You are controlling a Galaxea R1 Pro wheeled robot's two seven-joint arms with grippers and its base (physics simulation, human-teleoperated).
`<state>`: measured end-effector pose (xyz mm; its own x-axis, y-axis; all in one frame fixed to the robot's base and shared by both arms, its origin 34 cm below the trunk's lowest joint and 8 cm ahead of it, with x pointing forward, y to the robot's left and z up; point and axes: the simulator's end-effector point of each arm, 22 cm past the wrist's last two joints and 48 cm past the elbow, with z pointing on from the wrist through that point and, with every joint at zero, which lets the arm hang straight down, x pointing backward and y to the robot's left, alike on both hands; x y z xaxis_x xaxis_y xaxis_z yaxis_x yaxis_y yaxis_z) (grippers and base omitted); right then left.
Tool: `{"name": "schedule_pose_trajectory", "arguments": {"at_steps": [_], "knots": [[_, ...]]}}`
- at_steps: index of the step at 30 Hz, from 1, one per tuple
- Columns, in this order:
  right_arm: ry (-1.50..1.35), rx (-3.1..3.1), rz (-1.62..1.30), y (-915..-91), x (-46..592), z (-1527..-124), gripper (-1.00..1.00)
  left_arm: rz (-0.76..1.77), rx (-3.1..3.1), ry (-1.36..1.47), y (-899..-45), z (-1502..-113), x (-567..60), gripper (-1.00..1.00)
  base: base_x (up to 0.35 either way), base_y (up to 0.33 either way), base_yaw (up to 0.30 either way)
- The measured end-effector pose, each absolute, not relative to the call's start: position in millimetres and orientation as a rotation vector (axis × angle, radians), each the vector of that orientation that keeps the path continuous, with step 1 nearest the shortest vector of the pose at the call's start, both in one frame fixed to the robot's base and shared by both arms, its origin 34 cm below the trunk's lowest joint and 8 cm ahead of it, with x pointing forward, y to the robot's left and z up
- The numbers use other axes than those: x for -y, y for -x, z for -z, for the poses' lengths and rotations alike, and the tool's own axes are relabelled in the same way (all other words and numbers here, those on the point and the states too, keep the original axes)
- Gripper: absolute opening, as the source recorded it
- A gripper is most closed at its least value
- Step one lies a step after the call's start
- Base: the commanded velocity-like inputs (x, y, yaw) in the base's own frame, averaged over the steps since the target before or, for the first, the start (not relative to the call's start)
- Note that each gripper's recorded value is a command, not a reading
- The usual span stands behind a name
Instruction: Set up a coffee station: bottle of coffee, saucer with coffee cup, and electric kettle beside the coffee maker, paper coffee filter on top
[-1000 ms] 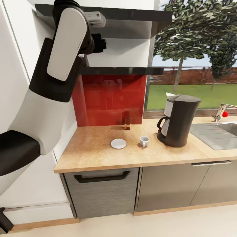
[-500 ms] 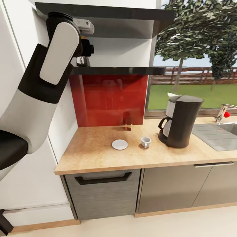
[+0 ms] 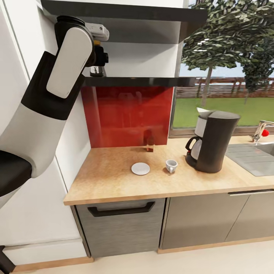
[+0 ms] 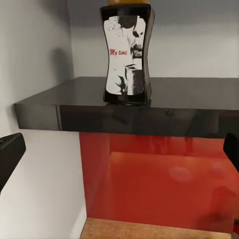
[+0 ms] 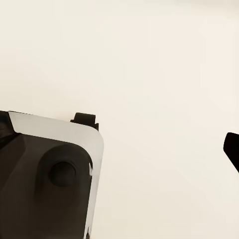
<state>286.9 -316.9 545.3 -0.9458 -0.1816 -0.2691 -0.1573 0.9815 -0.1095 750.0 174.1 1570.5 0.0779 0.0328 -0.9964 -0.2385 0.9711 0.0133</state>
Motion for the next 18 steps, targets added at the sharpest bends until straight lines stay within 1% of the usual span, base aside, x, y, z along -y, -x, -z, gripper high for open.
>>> {"name": "schedule_pose_trajectory", "arguments": {"at_steps": [8,11,15,18], "knots": [[0.251,-2.848,0.123,-286.2,316.7,-545.2,1.0,-0.206,-1.5,0.201,-759.0,-1563.4,-181.5,1.0,0.013,0.004,0.0],[0.252,-2.848,0.123,-286.1,316.6,-545.2,1.0,-0.199,-1.496,0.214,-759.8,-1563.7,-183.7,1.0,0.139,0.0,0.0],[0.252,-2.848,0.123,-286.1,316.6,-545.3,1.0,-0.194,-1.494,0.22,-759.9,-1564.1,-184.4,1.0,0.22,0.0,0.0],[0.253,-2.848,0.123,-286.1,316.6,-545.2,1.0,-0.193,-1.493,0.223,-760.4,-1564.0,-185.0,1.0,0.091,0.0,0.0]]}}
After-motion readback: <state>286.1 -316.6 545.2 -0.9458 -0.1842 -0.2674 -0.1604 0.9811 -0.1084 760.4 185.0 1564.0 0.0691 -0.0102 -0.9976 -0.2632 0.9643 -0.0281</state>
